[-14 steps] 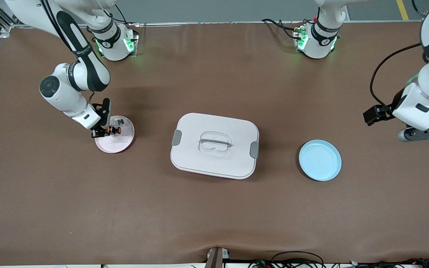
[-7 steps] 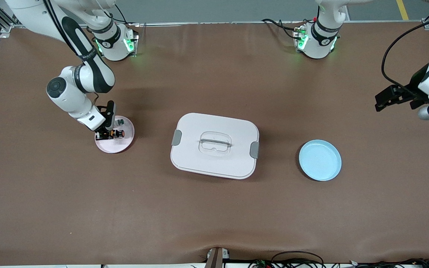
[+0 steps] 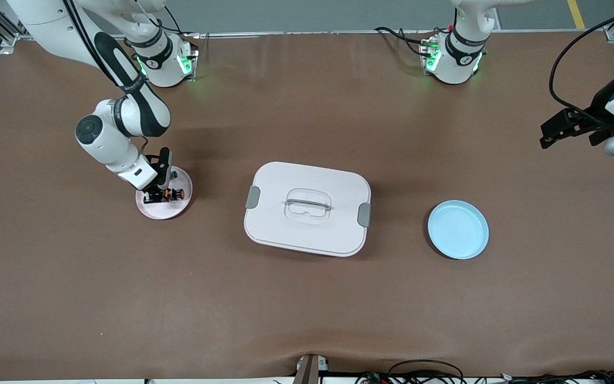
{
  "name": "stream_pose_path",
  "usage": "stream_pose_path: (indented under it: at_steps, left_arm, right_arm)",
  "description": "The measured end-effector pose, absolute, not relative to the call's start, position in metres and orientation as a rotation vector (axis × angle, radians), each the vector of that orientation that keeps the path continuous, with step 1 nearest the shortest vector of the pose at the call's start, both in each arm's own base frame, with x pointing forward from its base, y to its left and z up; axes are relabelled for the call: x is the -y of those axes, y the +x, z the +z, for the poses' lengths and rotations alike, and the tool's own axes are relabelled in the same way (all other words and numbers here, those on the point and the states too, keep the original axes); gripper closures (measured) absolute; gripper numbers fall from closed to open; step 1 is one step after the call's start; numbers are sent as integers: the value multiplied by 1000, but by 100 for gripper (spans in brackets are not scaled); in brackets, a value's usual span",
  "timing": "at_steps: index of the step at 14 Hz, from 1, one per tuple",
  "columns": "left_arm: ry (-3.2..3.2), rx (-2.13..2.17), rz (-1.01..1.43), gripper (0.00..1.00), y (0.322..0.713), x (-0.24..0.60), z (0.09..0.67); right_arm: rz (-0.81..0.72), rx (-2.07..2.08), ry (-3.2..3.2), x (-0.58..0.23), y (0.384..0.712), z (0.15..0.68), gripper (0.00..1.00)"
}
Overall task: Transfer orange switch to right arm and place
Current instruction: 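Open the right gripper to release the switch on the plate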
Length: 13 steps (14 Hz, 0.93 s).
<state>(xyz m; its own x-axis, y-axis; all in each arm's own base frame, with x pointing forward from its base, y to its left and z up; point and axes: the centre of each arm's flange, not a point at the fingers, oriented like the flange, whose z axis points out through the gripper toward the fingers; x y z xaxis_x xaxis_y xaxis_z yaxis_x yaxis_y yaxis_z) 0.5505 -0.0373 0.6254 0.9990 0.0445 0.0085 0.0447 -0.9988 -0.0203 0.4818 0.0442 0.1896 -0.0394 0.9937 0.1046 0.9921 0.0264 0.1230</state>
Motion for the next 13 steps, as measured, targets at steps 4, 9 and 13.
stream_pose_path:
  at_steps: [4, 9, 13]
  left_arm:
    - [-3120, 72, -5, 0, 550, 37, 624]
    - [-3118, 72, 19, 0, 548, 36, 623]
    - [-3118, 73, 18, 0, 546, 36, 625]
  right_arm:
    - [274, -2215, 2203, -43, 490, 189, 40]
    - [225, -2285, 2246, -50, 509, 202, 0]
    - [170, -2366, 2300, -54, 534, 233, 0]
